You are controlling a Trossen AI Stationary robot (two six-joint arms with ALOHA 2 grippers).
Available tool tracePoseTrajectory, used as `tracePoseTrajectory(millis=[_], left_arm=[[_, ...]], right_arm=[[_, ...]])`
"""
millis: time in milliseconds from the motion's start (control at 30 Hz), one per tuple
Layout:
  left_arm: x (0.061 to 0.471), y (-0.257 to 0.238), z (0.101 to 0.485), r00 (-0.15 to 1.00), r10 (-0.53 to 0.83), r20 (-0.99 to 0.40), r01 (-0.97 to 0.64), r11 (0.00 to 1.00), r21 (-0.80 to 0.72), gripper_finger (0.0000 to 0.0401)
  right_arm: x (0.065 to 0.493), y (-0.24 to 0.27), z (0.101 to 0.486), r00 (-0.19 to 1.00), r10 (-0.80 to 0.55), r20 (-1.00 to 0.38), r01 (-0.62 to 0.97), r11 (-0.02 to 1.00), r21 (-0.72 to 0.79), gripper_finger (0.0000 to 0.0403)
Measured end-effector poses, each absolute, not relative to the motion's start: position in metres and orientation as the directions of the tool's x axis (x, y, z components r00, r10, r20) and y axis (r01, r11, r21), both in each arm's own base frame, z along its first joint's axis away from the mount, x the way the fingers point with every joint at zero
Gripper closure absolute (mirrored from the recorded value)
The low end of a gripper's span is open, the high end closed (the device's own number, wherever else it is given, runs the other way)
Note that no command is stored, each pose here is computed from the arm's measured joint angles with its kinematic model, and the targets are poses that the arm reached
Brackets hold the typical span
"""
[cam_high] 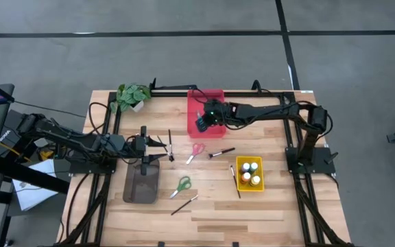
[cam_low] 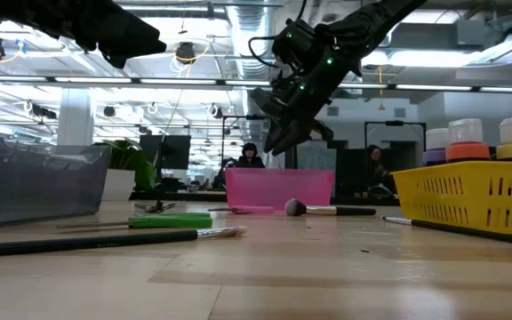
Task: Pick & Place Paint Supplies
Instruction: Put the pink scissors into the pink bin
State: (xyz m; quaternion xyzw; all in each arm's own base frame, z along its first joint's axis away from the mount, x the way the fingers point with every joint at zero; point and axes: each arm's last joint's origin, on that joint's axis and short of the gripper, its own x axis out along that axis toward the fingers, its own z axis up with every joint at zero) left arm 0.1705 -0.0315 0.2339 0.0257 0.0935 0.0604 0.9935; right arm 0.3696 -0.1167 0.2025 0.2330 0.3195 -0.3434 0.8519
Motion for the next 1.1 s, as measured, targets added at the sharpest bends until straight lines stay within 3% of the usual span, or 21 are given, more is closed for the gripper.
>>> tracePoseTrajectory(millis=[367,567,800,1100], left_arm=[[0.17,-0.032,0.234,0.975,0.125,-0.183,-0.115,0.991,0.064,0.0243],[0.17,-0.032,0.234,0.975,0.125,-0.183,-0.115,0.991,0.064,0.0243],[0.17,-0.031,0.234,0.975,0.125,-0.183,-0.115,0.991,0.064,0.0243],[0.17,-0.031,0.234,0.975,0.125,-0.183,-0.115,0.991,0.064,0.0243]], right_arm=[[0.372,-0.109,0.203,0.572,-0.424,-0.703,0.712,0.681,0.169,0.0316],[0.376,-0.094,0.203,0.588,-0.398,-0.703,0.655,0.745,0.126,0.0316],[0.381,-0.061,0.2,0.636,-0.195,-0.747,0.399,0.911,0.102,0.0316],[0.372,-0.017,0.191,0.527,0.001,-0.85,0.062,0.997,0.04,0.032]])
